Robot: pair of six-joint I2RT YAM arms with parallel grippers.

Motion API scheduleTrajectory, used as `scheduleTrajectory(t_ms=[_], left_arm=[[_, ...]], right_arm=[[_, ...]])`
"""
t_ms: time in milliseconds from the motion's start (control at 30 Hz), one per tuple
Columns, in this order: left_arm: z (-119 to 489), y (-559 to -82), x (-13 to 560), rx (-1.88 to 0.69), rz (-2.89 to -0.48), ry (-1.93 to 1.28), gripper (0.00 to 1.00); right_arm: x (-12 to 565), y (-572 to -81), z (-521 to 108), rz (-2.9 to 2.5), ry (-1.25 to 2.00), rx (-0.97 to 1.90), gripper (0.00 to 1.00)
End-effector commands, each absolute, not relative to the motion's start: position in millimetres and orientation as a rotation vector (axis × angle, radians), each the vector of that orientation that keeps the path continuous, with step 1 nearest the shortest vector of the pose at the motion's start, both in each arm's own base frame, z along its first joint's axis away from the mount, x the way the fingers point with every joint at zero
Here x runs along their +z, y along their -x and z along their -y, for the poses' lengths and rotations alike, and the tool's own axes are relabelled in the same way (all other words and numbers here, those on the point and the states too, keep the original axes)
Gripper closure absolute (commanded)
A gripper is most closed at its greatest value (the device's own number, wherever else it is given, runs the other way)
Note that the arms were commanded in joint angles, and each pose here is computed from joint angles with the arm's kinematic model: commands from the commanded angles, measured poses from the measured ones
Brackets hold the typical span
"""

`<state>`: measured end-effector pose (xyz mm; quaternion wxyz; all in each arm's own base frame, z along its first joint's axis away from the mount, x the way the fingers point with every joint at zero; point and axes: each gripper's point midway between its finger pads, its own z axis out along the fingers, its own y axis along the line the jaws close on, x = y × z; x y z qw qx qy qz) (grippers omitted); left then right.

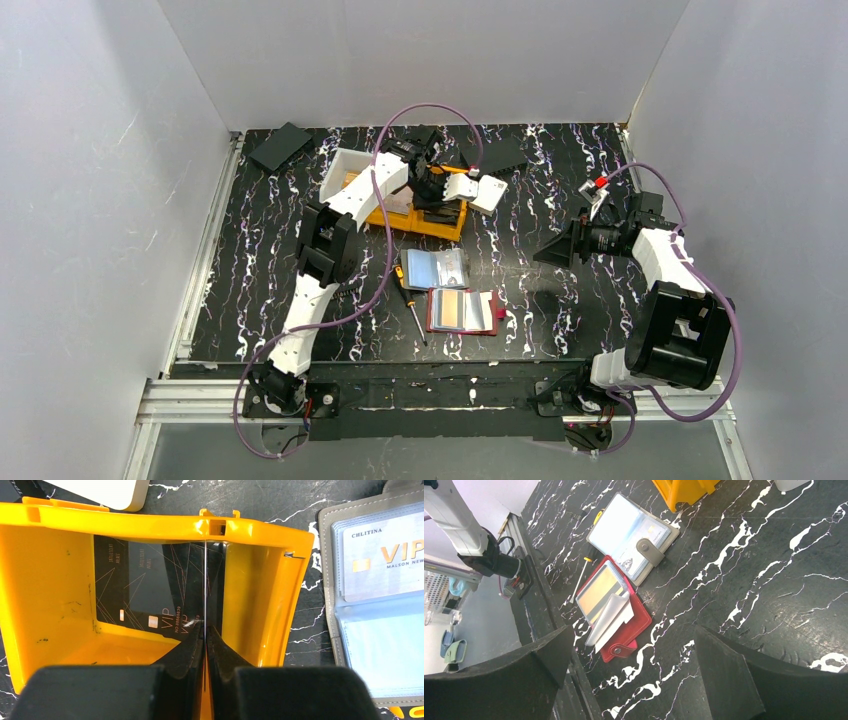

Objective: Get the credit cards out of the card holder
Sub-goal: Place the credit card in the storage box.

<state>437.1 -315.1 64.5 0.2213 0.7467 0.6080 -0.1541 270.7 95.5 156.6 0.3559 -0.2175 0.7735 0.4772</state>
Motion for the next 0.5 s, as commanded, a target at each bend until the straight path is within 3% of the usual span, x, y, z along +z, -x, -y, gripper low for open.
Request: scheduleTrajectory(t_ms=[0,467], left_arm=[[314.2,-432.0,55.5,-0.479,-1.702,-2.056,0.94],[315.3,-450.8,64.7,-0.386,-1.719,-1.984,0.82]], right_arm=[[169.0,-276.6,-94.2,-1.945,0.583,1.238,0.02],[171.2,-275.4,-94.3,-1.936,0.578,1.251,0.02]])
